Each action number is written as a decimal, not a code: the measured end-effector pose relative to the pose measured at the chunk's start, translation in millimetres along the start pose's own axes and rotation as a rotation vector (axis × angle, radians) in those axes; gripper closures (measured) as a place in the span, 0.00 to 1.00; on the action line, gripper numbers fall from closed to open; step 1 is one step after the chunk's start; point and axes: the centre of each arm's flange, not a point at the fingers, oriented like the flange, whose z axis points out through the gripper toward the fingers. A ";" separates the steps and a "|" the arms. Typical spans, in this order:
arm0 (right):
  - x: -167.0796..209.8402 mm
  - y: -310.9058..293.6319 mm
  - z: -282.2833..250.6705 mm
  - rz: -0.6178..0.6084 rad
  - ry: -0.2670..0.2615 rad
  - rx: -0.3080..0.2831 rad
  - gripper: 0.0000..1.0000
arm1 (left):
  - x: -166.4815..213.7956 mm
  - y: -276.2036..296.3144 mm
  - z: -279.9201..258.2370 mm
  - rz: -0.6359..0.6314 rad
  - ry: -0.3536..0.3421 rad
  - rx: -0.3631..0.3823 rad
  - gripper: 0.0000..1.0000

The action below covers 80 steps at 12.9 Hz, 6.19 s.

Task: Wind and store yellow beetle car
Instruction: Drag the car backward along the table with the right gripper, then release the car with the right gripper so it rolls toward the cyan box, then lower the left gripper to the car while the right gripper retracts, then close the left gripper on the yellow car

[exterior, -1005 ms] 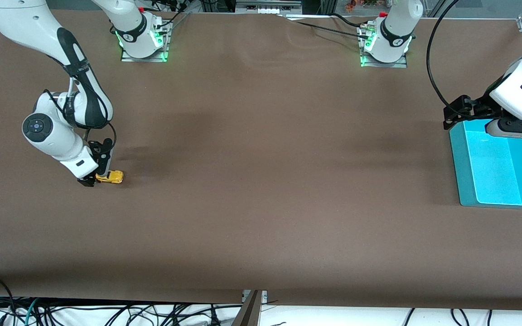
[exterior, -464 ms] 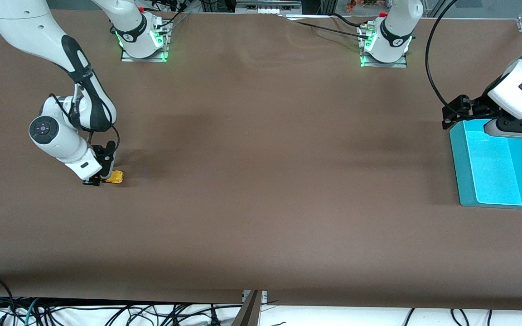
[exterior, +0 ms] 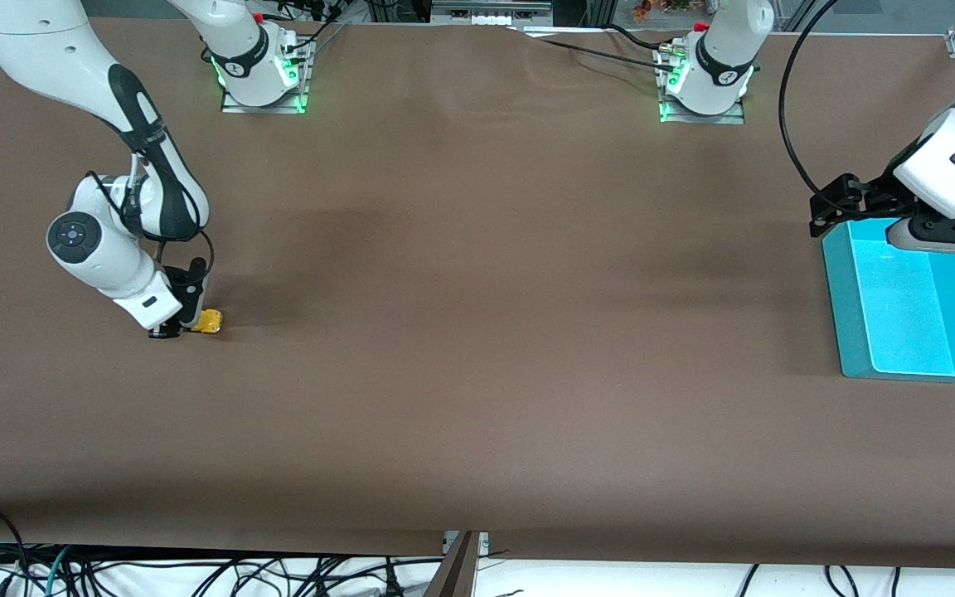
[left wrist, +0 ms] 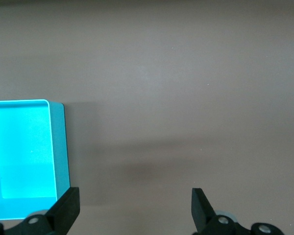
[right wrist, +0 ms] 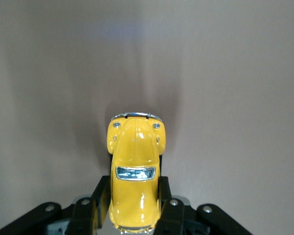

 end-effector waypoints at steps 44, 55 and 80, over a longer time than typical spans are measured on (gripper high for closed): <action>116.8 106.4 -147.3 1.166 -0.085 0.294 0.00 | 15.6 -7.5 54.0 -0.008 -0.106 -0.010 0.00; 66.1 59.0 -388.5 1.299 0.007 0.111 0.00 | 66.7 -119.9 193.5 0.379 -0.220 -0.100 0.00; -22.6 27.3 -411.5 1.458 -0.075 0.130 0.00 | 86.0 -143.3 374.6 1.351 -0.101 -0.004 0.54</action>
